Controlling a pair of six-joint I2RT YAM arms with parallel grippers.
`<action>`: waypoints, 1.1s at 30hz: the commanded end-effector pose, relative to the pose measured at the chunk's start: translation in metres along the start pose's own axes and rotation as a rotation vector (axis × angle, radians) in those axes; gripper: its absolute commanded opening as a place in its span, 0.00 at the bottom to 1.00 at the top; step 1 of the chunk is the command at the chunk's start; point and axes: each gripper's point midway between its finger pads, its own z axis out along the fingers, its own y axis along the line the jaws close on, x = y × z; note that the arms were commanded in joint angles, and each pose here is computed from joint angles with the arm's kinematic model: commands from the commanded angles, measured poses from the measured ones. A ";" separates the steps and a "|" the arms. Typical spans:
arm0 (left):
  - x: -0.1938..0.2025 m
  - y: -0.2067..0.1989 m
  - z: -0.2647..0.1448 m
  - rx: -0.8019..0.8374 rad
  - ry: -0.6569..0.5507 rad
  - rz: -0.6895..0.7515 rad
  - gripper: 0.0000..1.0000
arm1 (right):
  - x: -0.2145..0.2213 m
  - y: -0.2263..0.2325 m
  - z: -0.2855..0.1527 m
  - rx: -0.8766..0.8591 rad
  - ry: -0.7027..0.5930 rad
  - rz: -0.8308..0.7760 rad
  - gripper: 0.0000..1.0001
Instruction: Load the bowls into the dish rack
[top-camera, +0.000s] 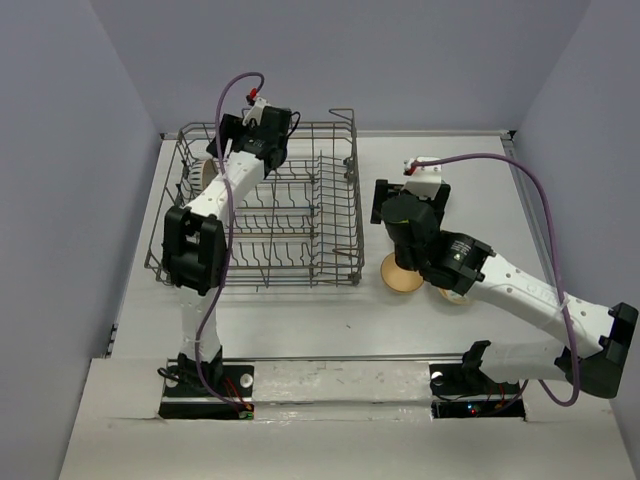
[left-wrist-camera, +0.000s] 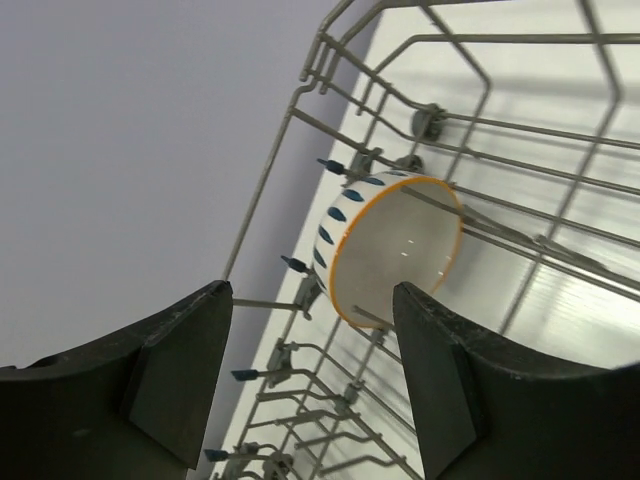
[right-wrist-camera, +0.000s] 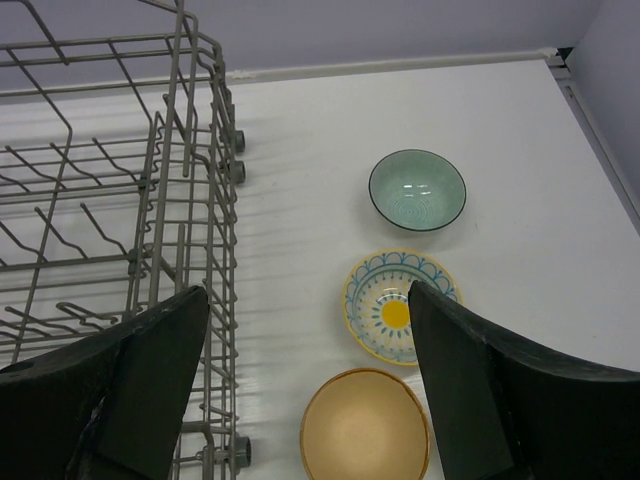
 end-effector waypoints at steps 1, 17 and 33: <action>-0.034 0.037 -0.057 0.204 -0.072 -0.276 0.78 | -0.029 -0.011 0.001 0.070 -0.066 0.086 0.86; -0.029 0.090 -0.200 0.750 -0.367 -0.576 0.78 | 0.089 -0.146 0.072 0.374 0.270 0.197 0.85; -0.004 0.076 -0.207 0.834 -0.407 -0.579 0.79 | 0.165 -0.180 0.059 0.458 0.432 0.228 0.80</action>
